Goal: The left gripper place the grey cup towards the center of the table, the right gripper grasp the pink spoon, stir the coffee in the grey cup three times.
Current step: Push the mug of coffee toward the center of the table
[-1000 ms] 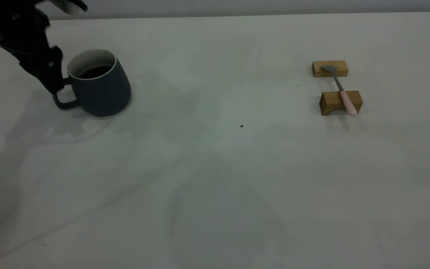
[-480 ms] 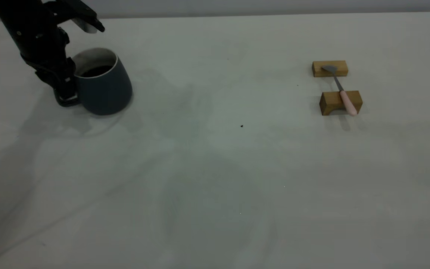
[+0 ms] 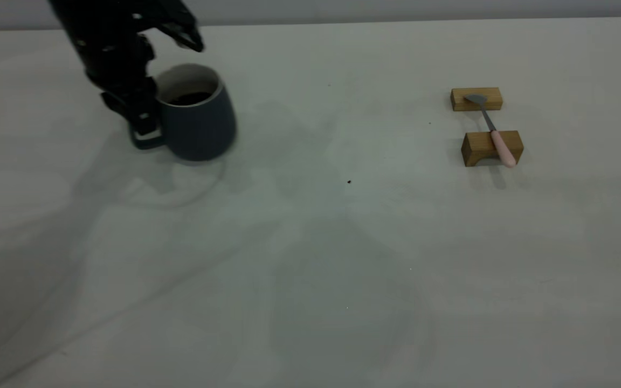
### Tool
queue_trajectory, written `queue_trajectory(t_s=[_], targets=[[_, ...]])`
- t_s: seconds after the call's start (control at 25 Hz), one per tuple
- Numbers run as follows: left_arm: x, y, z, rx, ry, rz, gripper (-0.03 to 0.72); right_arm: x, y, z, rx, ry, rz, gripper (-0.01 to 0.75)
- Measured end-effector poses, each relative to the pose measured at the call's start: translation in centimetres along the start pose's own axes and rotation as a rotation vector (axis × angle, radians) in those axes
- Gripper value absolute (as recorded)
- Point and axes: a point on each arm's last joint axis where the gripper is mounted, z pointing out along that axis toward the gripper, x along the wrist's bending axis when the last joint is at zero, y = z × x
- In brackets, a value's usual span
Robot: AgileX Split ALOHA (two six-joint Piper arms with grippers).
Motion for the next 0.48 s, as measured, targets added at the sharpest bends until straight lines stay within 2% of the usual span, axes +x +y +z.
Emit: queue_trajectory(t_s=[0.48], targets=[[-5.5, 7.5, -0.4, -0.058, 0.019, 0.198, 0.198, 0.0, 0.0, 0.0, 0.000, 0.000, 0.000, 0.238]])
